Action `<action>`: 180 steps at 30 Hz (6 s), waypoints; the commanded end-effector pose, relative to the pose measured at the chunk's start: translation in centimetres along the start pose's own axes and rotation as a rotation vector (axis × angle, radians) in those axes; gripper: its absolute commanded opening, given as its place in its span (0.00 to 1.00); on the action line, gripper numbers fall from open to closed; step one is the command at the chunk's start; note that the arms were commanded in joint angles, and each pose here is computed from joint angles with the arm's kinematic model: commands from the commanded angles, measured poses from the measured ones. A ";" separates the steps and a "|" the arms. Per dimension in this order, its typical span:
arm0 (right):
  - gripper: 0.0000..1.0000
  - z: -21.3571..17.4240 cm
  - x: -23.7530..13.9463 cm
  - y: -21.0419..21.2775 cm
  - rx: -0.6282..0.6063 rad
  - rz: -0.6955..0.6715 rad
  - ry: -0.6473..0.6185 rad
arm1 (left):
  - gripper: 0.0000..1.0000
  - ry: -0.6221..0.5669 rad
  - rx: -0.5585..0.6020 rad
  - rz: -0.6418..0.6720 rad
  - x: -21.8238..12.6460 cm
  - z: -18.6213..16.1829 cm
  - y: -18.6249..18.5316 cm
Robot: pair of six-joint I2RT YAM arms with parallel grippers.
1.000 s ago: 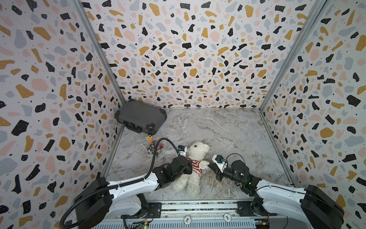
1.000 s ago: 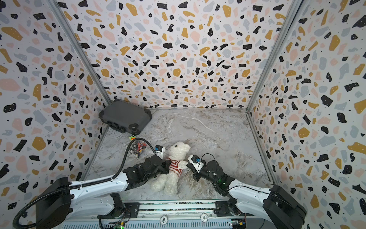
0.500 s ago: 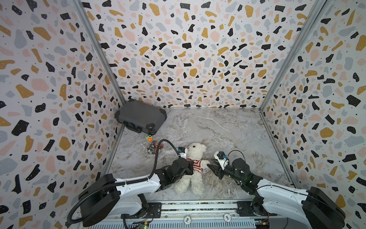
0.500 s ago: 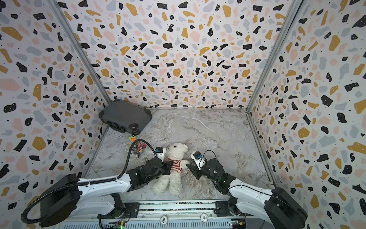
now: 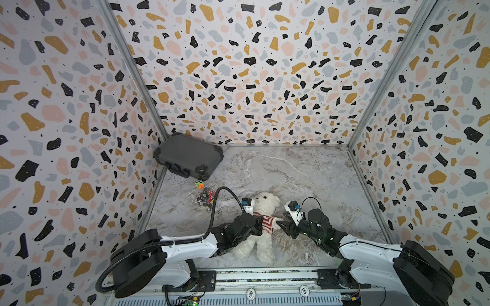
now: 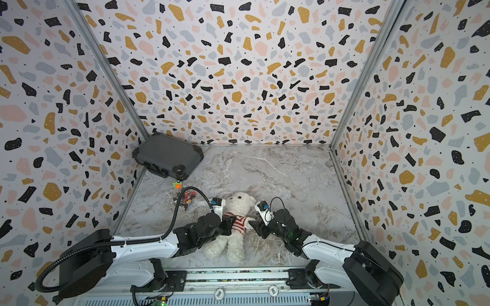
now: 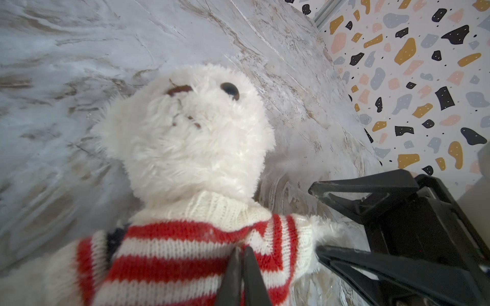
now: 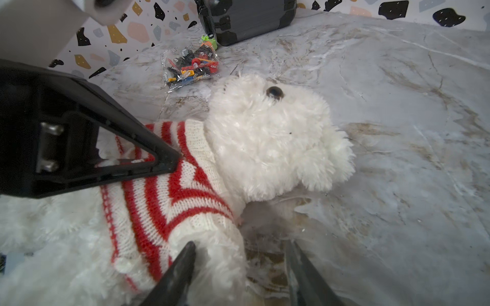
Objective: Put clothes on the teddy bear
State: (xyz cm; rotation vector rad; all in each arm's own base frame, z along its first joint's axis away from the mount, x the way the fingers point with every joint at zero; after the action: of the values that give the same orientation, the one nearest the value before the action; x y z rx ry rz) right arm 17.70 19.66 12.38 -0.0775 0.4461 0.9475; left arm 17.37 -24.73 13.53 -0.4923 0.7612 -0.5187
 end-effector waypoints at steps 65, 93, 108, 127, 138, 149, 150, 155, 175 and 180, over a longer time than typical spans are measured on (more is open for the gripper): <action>0.21 -1.0 -0.3 -2.0 0.175 -0.034 -0.033 | 0.41 0.081 0.160 0.132 -1.2 -2.5 0.0; 0.30 2.5 -1.0 2.5 -0.007 0.034 0.022 | 0.41 0.022 0.150 0.069 2.0 -1.9 -2.5; 0.02 1.0 -1.5 1.7 0.030 -0.039 0.073 | 0.42 -0.005 0.120 0.036 2.4 -2.0 -2.3; 0.00 0.0 -1.9 1.6 0.055 -0.043 0.061 | 0.55 -0.066 0.068 -0.083 -0.5 0.7 -4.3; 0.00 0.9 -1.3 2.1 0.072 -0.001 0.030 | 0.55 -0.117 0.078 -0.043 -0.9 2.6 -4.4; 0.00 0.6 -1.2 3.1 0.063 0.051 0.032 | 0.47 -0.068 0.100 -0.030 2.5 3.8 -4.9; 0.00 0.6 -1.3 3.3 0.061 0.058 0.031 | 0.47 -0.054 0.102 -0.027 3.1 3.7 -5.0; 0.00 0.3 -1.4 3.4 0.063 0.067 0.042 | 0.44 -0.023 0.108 0.001 5.2 3.3 -4.8; 0.23 0.3 -3.1 2.2 0.115 -0.054 0.044 | 0.42 -0.011 0.077 -0.074 6.3 2.7 -5.0; 0.35 2.6 -3.5 1.8 0.091 -0.077 0.013 | 0.44 -0.046 0.108 -0.032 4.4 3.7 -5.3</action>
State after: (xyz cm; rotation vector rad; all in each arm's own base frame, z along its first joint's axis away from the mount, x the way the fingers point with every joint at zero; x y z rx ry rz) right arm 14.52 18.61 13.99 -0.0100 0.5469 0.8732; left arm 21.59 -31.13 14.76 -0.4260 0.7338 -0.5817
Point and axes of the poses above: each gripper's point midway between its finger pads, its own x axis out along the fingers, its own y axis along the line the jaws close on, z = x × y, the point moved 7 cm from there along -x, back along the fingers, and after that the axes turned 3 degrees about -x, right-handed, at the moved point
